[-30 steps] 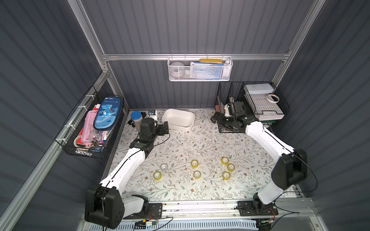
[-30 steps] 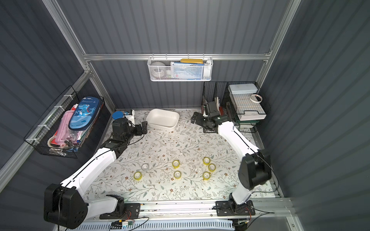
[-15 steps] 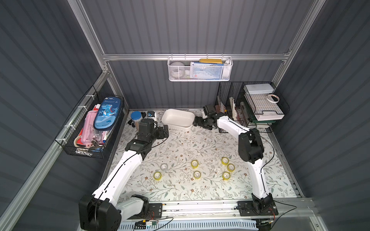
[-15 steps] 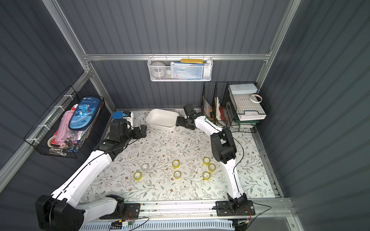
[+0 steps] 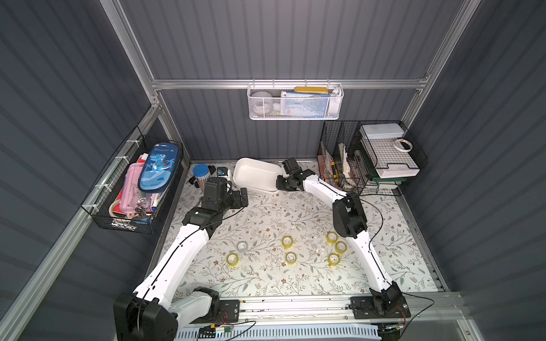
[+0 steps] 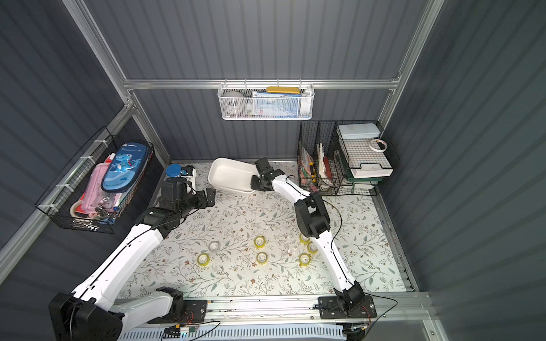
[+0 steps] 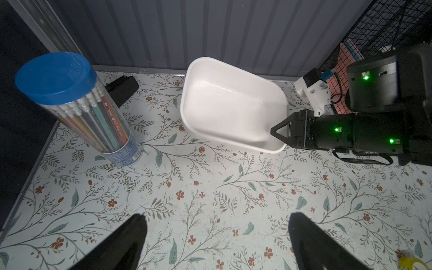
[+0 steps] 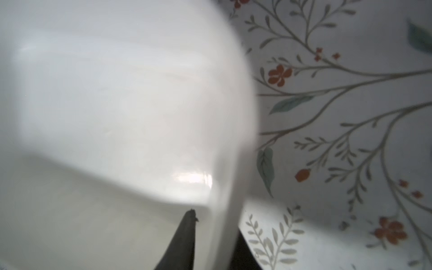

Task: Put the transparent tape into the storage box
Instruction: Pick up the storage box at the center of the board, then place the storage box at the center of the board.

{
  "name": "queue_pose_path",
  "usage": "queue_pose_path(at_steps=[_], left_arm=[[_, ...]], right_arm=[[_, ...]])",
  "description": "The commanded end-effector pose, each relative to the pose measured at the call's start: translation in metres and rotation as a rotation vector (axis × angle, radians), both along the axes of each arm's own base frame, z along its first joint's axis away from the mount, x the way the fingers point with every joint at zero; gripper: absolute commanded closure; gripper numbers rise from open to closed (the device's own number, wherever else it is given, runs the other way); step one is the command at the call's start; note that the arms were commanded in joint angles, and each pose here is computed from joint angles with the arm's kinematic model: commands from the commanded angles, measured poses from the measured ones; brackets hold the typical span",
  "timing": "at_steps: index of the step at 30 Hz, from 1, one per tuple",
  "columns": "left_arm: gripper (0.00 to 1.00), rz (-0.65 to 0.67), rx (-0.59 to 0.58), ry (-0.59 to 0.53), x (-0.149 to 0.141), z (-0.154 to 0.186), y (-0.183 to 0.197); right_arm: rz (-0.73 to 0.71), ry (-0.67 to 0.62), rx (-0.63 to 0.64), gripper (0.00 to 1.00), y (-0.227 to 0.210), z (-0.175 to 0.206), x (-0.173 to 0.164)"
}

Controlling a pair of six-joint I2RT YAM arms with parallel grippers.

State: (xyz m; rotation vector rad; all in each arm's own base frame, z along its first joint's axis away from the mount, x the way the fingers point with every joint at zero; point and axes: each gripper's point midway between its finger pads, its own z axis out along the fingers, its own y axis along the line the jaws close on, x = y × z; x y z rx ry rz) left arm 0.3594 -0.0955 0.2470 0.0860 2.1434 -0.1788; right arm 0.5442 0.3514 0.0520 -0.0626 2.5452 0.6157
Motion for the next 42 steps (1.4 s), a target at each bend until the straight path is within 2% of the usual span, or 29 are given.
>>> queue_pose_path(at_steps=[1, 2, 7, 11, 16, 22, 27, 33, 36, 38, 39, 40, 42], left_arm=[[0.01, -0.015, 0.009, 0.011, 0.001, -0.004, -0.004], [0.01, -0.019, 0.004, 0.01, 0.003, -0.005, -0.005], [0.01, -0.043, -0.016, -0.006, 0.008, -0.002, -0.012], [0.01, -0.045, -0.041, -0.042, 0.006, 0.006, -0.014], [0.01, -0.025, -0.068, -0.055, -0.003, 0.008, -0.012], [0.01, -0.048, -0.087, 0.04, -0.016, -0.006, -0.022], [0.01, -0.04, -0.12, 0.061, -0.019, -0.013, -0.024], [0.01, 0.051, -0.188, 0.092, -0.011, -0.02, -0.021], [0.01, 0.039, -0.231, 0.098, -0.009, -0.024, -0.028], [0.0, -0.02, -0.285, 0.142, -0.014, -0.03, -0.042], [0.01, -0.064, -0.288, 0.148, -0.014, -0.03, -0.049], [0.01, -0.067, -0.255, 0.129, -0.01, -0.028, -0.047], [0.0, -0.071, -0.26, 0.12, -0.008, -0.03, -0.048]], right_arm=[[-0.018, -0.016, -0.058, 0.96, -0.013, 0.015, -0.003], [-0.02, -0.026, -0.068, 1.0, -0.016, 0.021, -0.004], [-0.057, -0.045, -0.124, 1.0, -0.039, 0.068, -0.014], [-0.106, 0.024, -0.234, 1.0, -0.074, 0.095, -0.045], [-0.113, 0.198, -0.34, 1.0, -0.11, 0.076, -0.103], [-0.109, 0.296, -0.317, 1.0, -0.128, 0.031, -0.144], [-0.147, 0.374, -0.325, 1.0, -0.14, 0.002, -0.149], [-0.152, 0.349, -0.33, 1.0, -0.142, -0.007, -0.141], [-0.147, 0.342, -0.338, 1.0, -0.144, -0.004, -0.138], [-0.136, 0.334, -0.33, 1.0, -0.142, 0.001, -0.138], [-0.132, 0.333, -0.328, 0.98, -0.142, 0.003, -0.139], [-0.136, 0.328, -0.326, 0.94, -0.143, 0.006, -0.14], [-0.135, 0.312, -0.316, 0.85, -0.143, 0.011, -0.141]])
